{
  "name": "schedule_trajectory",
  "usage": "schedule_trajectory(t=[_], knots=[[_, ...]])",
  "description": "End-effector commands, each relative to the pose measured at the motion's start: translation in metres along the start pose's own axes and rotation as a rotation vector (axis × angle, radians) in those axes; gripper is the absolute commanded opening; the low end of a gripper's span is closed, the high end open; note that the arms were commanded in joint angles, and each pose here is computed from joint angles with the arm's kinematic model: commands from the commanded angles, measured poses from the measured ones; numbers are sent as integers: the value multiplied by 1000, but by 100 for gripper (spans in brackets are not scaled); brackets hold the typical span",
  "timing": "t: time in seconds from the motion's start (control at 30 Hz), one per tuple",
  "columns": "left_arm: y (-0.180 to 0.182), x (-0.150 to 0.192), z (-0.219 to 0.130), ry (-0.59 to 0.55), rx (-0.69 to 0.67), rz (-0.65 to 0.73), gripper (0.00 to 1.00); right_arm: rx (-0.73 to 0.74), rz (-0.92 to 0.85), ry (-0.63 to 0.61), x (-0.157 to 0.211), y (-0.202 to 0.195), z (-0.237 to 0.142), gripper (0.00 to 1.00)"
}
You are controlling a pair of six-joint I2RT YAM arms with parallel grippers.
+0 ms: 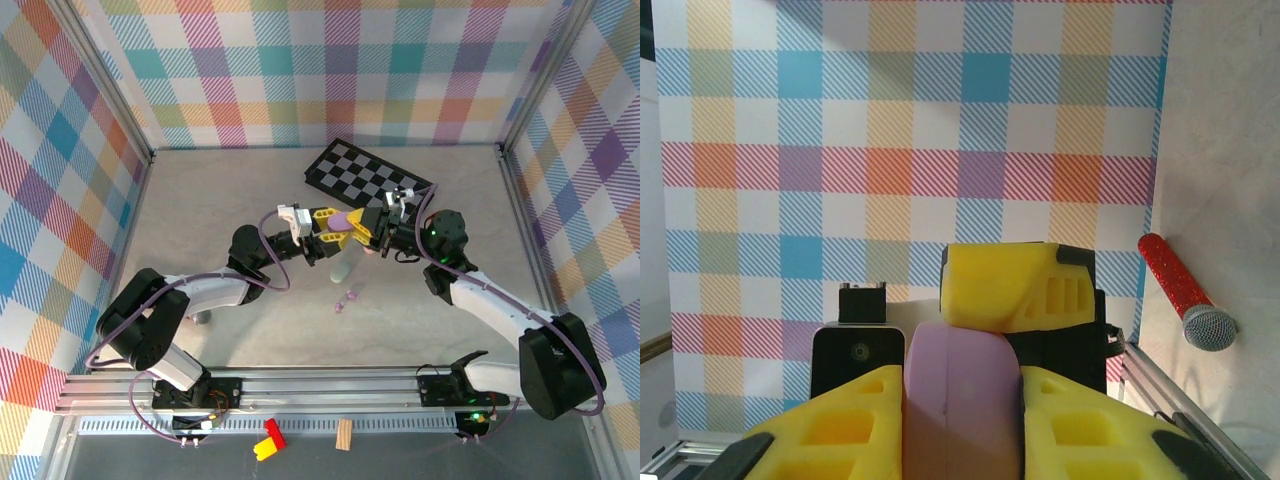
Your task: Insert wireless bluetooth earbuds into charging case
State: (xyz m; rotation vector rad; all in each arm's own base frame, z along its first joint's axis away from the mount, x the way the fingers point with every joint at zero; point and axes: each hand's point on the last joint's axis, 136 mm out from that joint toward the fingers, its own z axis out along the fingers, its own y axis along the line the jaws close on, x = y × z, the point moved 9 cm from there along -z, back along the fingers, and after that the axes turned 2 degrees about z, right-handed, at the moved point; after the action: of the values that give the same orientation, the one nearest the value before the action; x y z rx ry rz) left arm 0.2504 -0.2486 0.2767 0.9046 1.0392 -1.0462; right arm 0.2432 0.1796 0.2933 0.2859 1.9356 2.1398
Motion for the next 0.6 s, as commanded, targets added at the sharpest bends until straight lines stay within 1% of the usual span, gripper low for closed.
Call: schedule_trajectory(t=[0.0, 0.1, 0.3, 0.47, 0.57], knots=[[-2, -10, 4, -46, 52, 47, 42, -32, -14, 10, 1, 3, 0, 18], [-2, -9, 2, -44, 48, 53, 50, -43, -19, 11, 2, 5, -1, 18], [-3, -9, 2, -44, 51, 63, 52, -43, -30, 7, 3, 8, -2, 18], [-3, -10, 2, -43, 61, 65, 49, -44, -23, 4, 3, 6, -2, 18], [-3, -8, 2, -40, 61, 61, 42, -40, -20, 6, 3, 6, -2, 18]])
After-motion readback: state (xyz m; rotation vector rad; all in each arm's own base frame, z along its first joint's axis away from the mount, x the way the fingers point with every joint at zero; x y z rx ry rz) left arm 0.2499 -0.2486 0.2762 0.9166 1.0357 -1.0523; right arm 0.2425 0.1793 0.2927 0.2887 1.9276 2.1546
